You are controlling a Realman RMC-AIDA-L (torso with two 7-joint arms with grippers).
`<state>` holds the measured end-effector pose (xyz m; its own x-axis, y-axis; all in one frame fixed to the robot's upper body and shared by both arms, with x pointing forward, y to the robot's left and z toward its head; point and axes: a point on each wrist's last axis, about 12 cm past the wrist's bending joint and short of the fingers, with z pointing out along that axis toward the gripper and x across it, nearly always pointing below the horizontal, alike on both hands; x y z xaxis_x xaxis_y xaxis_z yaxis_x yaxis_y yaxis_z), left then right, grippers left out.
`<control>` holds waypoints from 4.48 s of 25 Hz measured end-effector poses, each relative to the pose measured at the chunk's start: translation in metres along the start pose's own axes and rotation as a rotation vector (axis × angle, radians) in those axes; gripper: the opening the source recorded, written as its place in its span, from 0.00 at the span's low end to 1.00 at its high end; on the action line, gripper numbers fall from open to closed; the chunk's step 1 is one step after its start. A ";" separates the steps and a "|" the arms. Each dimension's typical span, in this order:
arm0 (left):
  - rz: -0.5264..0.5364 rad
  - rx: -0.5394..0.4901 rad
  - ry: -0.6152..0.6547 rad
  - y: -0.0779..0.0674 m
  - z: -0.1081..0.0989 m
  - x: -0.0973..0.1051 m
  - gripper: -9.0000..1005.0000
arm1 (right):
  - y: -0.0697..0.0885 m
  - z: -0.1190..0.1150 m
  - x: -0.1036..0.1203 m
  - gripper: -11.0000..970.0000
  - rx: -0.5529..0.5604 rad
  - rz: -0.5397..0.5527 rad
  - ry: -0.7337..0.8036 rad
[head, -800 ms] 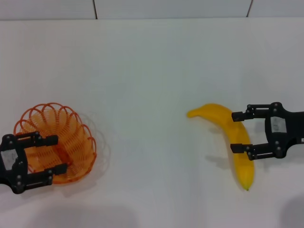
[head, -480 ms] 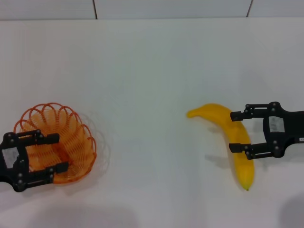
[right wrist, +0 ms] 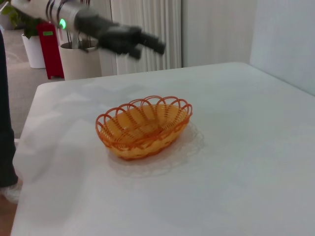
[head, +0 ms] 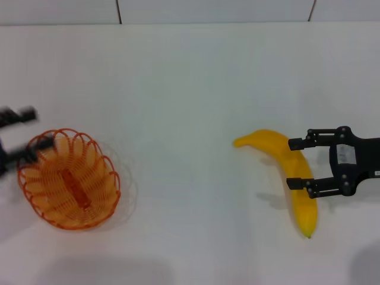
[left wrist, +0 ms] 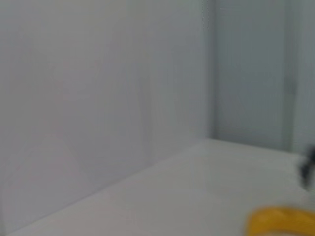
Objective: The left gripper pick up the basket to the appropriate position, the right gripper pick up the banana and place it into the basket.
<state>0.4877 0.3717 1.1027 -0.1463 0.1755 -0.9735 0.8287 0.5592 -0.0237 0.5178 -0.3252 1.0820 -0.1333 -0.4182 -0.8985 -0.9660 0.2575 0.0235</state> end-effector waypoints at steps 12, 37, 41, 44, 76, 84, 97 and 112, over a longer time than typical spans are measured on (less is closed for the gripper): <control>-0.288 -0.136 0.308 0.073 -0.012 -0.093 0.68 | -0.004 0.000 -0.005 0.82 -0.002 -0.010 -0.003; -0.024 -0.063 0.806 0.074 0.094 -0.072 0.68 | -0.007 0.004 -0.010 0.82 -0.015 -0.020 -0.008; -0.020 -0.053 0.830 0.071 0.099 -0.067 0.67 | -0.007 0.004 -0.010 0.82 -0.015 -0.021 -0.010; -0.022 -0.053 0.840 0.070 0.100 -0.066 0.67 | -0.007 0.004 -0.011 0.82 -0.014 -0.021 -0.011; -0.134 -0.144 0.902 0.071 0.111 -0.065 0.11 | -0.008 0.003 -0.011 0.82 -0.011 -0.019 -0.011; -0.216 -0.119 0.883 0.065 0.105 -0.061 0.10 | -0.007 0.002 -0.009 0.82 -0.009 -0.016 -0.010; -0.465 -0.139 0.725 0.056 0.094 -0.048 0.09 | -0.006 0.001 -0.008 0.82 -0.005 -0.012 -0.013; -0.673 -0.079 0.623 0.043 0.111 -0.041 0.07 | -0.007 0.001 -0.010 0.82 0.003 -0.014 -0.025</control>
<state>0.5895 0.2991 1.1169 -0.8679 0.1853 -0.4609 0.4274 0.7514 -0.5027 0.5263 -0.3220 1.0902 -0.1146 -0.3998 -0.9094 -0.9669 0.2549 0.0098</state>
